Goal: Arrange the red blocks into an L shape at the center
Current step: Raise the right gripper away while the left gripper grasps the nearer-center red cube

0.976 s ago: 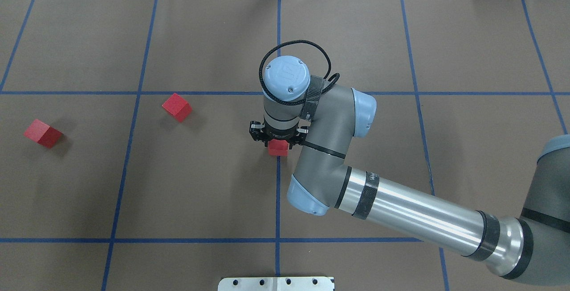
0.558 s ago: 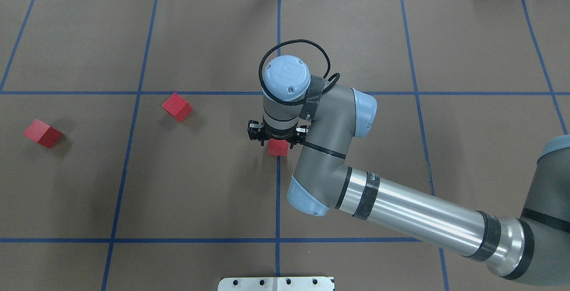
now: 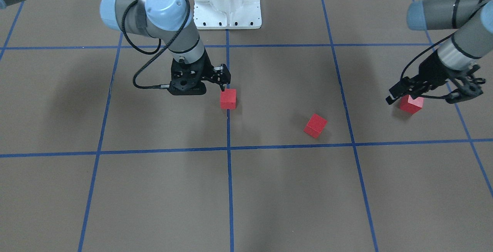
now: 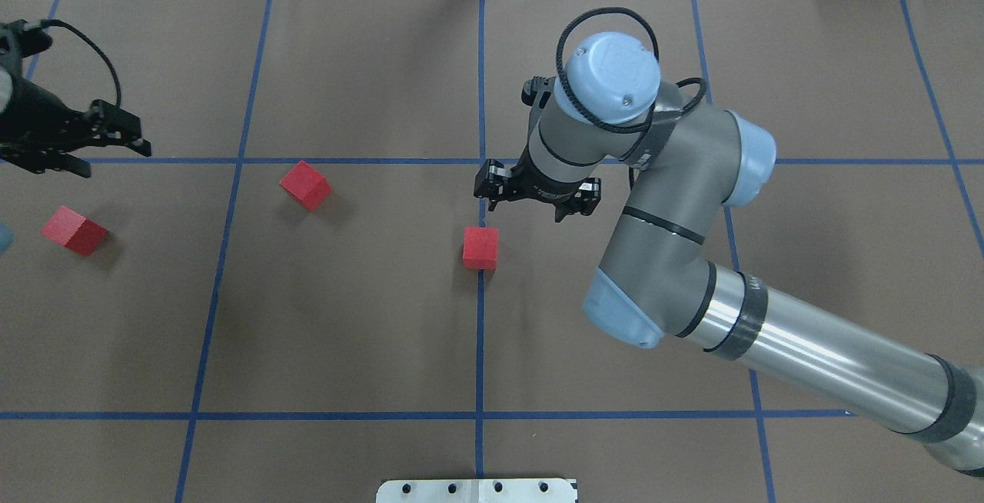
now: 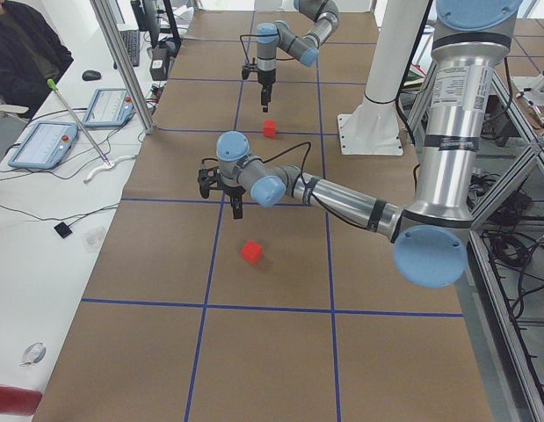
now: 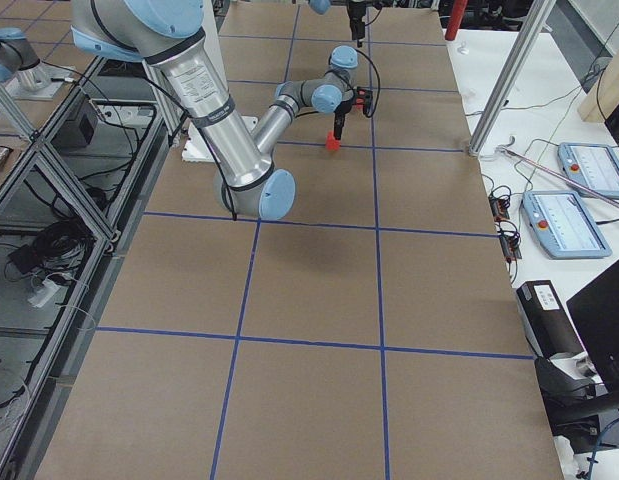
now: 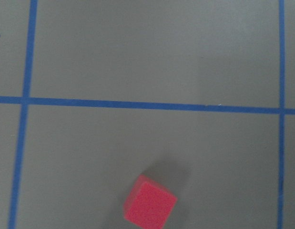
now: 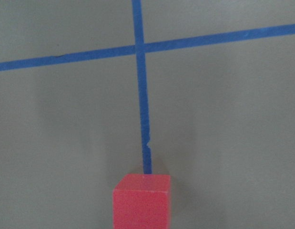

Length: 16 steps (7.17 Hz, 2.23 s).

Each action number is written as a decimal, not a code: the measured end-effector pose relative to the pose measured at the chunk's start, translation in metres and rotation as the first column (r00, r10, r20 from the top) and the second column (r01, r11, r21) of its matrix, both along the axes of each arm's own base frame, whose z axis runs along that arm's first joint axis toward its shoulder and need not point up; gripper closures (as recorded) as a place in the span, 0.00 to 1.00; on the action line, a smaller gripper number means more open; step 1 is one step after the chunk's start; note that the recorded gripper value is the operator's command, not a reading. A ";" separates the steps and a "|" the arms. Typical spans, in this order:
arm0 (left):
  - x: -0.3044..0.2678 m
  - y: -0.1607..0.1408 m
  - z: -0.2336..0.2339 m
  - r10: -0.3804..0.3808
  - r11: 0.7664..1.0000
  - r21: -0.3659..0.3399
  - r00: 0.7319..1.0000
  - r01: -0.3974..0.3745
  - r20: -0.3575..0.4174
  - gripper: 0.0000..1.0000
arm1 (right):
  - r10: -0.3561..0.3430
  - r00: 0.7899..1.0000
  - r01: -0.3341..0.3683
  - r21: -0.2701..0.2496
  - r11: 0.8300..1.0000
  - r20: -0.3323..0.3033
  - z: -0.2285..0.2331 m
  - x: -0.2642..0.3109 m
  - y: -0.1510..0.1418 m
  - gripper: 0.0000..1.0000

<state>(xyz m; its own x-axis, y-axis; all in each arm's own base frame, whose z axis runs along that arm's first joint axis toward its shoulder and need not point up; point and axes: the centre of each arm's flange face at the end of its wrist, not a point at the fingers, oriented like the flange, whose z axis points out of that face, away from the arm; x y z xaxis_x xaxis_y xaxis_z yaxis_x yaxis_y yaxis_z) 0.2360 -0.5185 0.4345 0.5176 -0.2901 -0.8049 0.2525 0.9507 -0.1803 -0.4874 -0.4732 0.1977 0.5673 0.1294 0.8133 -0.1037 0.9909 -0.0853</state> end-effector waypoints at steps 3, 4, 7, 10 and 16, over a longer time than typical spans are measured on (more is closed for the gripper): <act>0.108 -0.038 -0.068 -0.148 0.969 -0.204 0.988 0.139 -0.031 0.00 | 0.029 0.999 -0.029 0.012 1.000 -0.026 0.047 0.066 -0.039 0.01; 0.131 -0.049 -0.074 -0.187 0.951 -0.252 0.982 0.178 -0.012 0.00 | 0.030 0.998 -0.029 0.023 0.999 -0.046 0.063 0.079 -0.048 0.01; 0.178 -0.043 -0.058 -0.216 0.911 -0.348 0.975 0.223 0.060 0.00 | 0.017 0.995 -0.013 0.043 0.999 -0.094 0.100 0.099 -0.061 0.01; 0.197 -0.034 -0.056 -0.215 0.904 -0.361 0.973 0.229 0.079 0.08 | 0.014 0.994 -0.010 0.042 0.999 -0.104 0.108 0.101 -0.062 0.01; 0.243 -0.051 -0.129 -0.200 0.916 -0.347 0.979 0.201 0.039 1.00 | 0.020 0.994 -0.015 0.041 0.999 -0.109 0.111 0.105 -0.064 0.01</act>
<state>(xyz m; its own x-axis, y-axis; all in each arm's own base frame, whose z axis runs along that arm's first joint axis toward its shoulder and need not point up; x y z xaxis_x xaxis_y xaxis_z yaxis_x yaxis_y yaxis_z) 0.4793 -0.5692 0.3057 0.4212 -0.6490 -0.6335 0.4321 0.7577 -0.4890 -0.3825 -0.5373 0.3090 0.6508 0.1090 0.7514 -0.1275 0.9913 -0.0333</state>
